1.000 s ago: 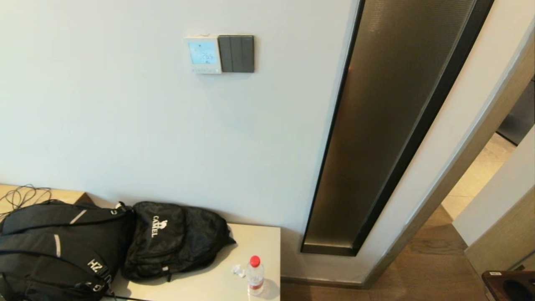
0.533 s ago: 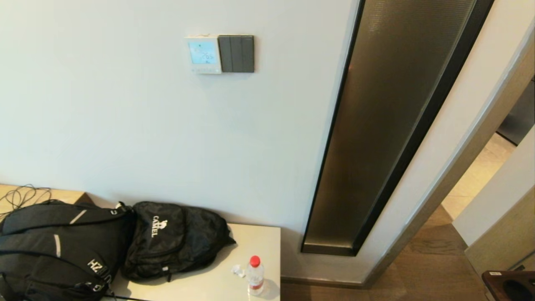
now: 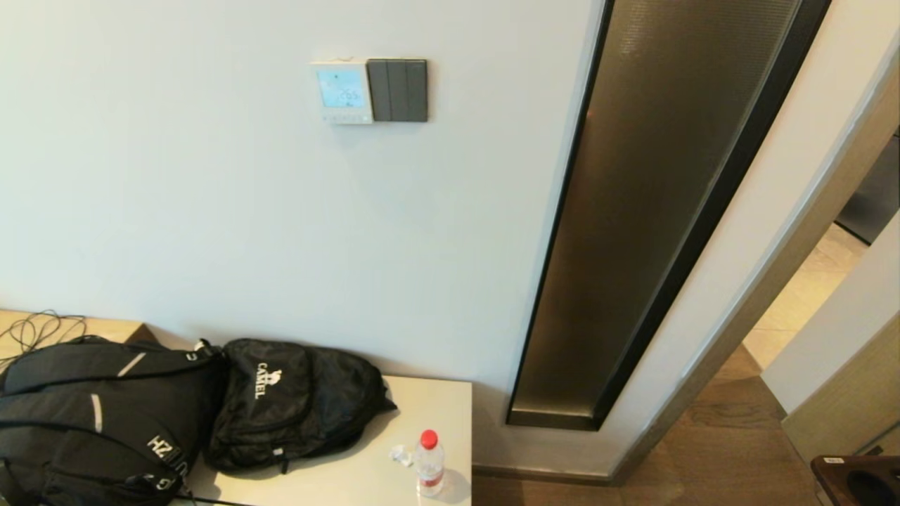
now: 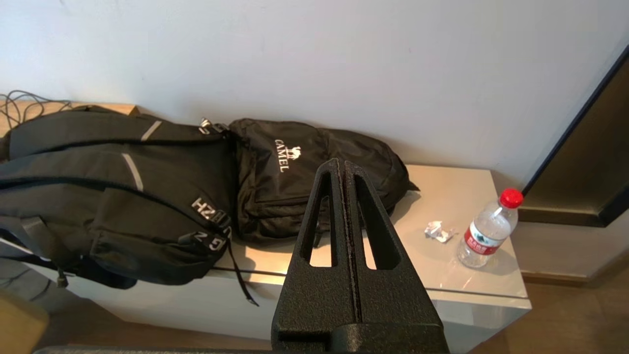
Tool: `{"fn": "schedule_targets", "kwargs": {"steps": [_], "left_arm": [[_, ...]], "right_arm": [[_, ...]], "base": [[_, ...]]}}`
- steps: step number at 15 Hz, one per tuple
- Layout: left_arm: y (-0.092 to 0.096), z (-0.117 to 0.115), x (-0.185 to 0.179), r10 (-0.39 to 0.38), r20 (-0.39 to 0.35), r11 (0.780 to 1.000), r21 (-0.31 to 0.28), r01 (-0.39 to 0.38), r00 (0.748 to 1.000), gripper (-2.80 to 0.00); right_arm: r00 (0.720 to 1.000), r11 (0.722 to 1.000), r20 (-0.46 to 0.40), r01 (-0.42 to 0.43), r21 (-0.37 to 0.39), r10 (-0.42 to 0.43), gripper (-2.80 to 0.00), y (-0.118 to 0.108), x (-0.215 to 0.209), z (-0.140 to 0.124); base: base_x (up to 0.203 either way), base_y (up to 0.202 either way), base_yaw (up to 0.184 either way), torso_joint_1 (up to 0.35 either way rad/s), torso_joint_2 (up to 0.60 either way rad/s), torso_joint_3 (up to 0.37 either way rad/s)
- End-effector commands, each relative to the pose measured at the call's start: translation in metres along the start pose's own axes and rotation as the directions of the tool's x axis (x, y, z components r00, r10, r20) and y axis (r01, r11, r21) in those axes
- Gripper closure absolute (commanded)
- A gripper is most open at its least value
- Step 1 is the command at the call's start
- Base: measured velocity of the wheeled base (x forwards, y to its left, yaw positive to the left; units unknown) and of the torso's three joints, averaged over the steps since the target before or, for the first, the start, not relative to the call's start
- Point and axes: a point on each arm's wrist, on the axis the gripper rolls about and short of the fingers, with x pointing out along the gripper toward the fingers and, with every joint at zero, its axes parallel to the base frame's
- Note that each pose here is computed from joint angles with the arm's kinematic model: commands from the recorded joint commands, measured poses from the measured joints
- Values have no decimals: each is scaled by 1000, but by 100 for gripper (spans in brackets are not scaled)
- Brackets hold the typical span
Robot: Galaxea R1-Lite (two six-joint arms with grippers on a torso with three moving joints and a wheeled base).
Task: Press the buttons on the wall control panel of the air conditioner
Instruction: Turn off the central air conditioner
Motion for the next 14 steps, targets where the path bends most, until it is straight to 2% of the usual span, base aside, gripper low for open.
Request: {"fn": "schedule_targets", "kwargs": {"steps": [1,8,14], "left_arm": [[0,-1,0,-1,0,1000,8,1,1000,0],[0,1,1,1,27,1000,-16,0,1000,0],[0,1,1,0,23,1000,9,-1,1000,0]], "right_arm": [[1000,1000,-1,0,0,0,0,0,0,0],[1000,1000,-1,-1,0,1,0,0,0,0],[1000,1000,-3,-2,0,2,0,0,0,0]], "base": [[0,0,0,0,0,0],[0,0,0,0,0,0],[0,0,0,0,0,0]]}}
